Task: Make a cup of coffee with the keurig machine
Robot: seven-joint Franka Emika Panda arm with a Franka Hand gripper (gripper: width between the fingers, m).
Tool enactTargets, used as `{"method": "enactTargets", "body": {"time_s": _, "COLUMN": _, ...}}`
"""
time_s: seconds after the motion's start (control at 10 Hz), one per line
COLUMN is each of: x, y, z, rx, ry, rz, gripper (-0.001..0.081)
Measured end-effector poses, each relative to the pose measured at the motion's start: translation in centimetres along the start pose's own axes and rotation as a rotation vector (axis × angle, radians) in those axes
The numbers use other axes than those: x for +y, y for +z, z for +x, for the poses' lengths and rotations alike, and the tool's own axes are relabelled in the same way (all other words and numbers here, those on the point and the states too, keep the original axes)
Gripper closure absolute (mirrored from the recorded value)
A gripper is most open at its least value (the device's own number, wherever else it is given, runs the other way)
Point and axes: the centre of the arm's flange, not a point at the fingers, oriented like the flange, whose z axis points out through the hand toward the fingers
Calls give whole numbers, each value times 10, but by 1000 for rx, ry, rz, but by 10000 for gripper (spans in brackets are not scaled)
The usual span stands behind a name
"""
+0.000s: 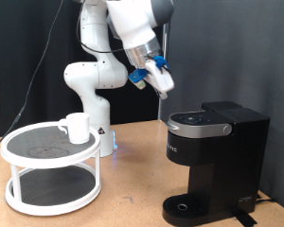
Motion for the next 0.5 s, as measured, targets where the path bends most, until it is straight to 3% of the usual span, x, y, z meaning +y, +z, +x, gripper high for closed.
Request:
{"method": "enactTargets", "body": {"time_s": 0.2, "x": -3, "y": 1, "z": 0, "rx": -26, "ry": -14, "rz": 18, "gripper": 806}}
{"method": "enactTargets", "body": {"time_s": 0.5, "x": -6, "y": 1, "z": 25, "rx": -176, "ry": 15, "rz": 50, "gripper": 806}}
